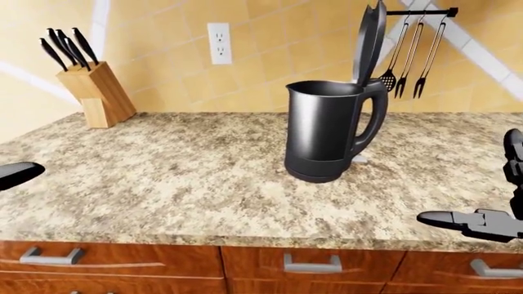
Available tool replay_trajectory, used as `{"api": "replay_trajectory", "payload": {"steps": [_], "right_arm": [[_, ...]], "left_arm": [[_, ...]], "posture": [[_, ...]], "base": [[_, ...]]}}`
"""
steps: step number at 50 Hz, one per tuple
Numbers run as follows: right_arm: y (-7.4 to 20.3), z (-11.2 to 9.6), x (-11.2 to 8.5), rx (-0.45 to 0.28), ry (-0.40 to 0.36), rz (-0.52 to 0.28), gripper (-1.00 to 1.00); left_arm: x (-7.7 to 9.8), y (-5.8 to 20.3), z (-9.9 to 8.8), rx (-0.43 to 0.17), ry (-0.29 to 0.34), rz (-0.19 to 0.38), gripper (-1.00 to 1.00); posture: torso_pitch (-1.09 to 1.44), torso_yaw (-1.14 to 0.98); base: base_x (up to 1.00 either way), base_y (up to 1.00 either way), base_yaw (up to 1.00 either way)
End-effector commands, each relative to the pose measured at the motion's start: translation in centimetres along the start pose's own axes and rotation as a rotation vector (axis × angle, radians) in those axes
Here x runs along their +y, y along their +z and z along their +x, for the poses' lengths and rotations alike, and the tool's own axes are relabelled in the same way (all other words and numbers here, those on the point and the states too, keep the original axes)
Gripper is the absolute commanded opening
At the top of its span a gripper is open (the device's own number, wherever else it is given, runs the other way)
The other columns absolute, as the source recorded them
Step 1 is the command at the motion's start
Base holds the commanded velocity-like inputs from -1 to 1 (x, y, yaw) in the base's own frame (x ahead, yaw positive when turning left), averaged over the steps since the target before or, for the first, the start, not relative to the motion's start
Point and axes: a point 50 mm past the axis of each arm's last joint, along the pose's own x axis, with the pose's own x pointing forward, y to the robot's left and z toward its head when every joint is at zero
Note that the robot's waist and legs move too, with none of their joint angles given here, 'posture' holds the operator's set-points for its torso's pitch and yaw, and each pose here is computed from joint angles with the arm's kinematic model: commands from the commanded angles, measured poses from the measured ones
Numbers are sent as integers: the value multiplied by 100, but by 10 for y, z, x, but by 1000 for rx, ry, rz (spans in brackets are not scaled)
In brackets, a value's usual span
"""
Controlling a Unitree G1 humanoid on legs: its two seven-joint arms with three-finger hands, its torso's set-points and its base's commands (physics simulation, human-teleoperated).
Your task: Close the lid of the electric kettle.
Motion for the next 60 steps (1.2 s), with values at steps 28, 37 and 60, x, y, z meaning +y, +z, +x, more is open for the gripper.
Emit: {"api": "replay_trajectory", "payload": {"steps": [28,37,60], "right_arm": [[33,11,-21,38,147,-378,100],[31,22,-26,80,214,-484,100],[85,78,-30,94,332,-683,100]], "left_arm": [[-3,14,1,-68,-19,6,100],[-5,13,1,-68,-23,5,100],[-5,13,2,-68,-23,5,100]], "posture": [[-48,0],[-48,0],[-48,0]], "base": [[0,0,0],[0,0,0],[0,0,0]]}}
